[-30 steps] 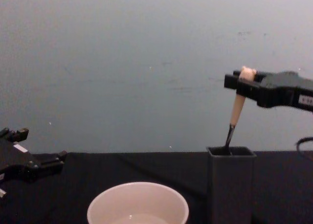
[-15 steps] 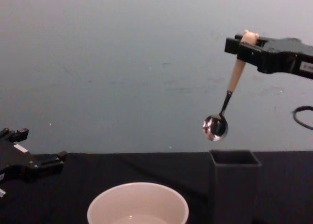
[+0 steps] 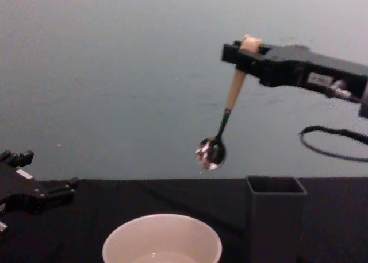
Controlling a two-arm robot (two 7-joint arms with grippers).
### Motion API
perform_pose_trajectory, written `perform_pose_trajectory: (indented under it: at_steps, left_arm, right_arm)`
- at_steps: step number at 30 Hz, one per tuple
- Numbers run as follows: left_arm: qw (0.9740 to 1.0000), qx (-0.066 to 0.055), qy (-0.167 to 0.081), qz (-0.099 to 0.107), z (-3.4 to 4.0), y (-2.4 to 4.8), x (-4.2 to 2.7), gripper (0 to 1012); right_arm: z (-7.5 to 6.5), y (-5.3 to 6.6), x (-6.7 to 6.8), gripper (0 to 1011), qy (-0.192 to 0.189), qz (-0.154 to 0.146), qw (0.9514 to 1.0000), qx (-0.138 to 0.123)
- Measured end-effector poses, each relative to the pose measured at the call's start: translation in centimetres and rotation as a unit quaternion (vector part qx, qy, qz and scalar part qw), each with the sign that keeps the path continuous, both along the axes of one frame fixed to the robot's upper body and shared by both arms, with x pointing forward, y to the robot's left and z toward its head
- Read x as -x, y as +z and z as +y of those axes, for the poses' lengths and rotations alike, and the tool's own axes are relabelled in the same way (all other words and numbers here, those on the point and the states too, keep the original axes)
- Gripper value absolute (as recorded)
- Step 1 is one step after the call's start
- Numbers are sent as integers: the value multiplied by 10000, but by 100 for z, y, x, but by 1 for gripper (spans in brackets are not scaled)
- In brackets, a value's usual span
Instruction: Pick up the stirring spoon with one hand, stir inside the cup, then place it back in its original position.
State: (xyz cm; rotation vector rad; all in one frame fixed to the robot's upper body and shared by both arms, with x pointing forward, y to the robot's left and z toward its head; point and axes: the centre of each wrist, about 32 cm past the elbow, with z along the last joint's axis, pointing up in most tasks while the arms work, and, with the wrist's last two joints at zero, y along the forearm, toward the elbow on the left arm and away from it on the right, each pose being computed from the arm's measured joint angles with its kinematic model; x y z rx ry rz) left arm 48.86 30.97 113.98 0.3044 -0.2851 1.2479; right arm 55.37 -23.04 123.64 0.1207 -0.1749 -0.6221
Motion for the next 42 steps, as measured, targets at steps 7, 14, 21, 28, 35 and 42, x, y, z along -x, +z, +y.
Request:
perform_pose_trajectory:
  at_steps: [7,14,21,28,35,42]
  left_arm:
    - [10000,0,0,0,0,0,0,1001]
    - [10000,0,0,0,0,0,0,1001]
    - [10000,0,0,0,0,0,0,1001]
    - [10000,0,0,0,0,0,0,1001]
    - [10000,0,1,0,0,0,0,1001]
    - [10000,0,0,0,0,0,0,1001]
  right_arm:
    - [175,-134,-10,215,313,208,9993,63]
    - [283,-333,-15,214,471,344,9979,293]
    - [394,-553,-64,214,577,373,9964,503]
    - [490,-694,-117,215,652,298,9958,574]
    - [539,-774,-136,214,678,280,9951,655]
    - [549,-794,-129,214,696,275,9948,689]
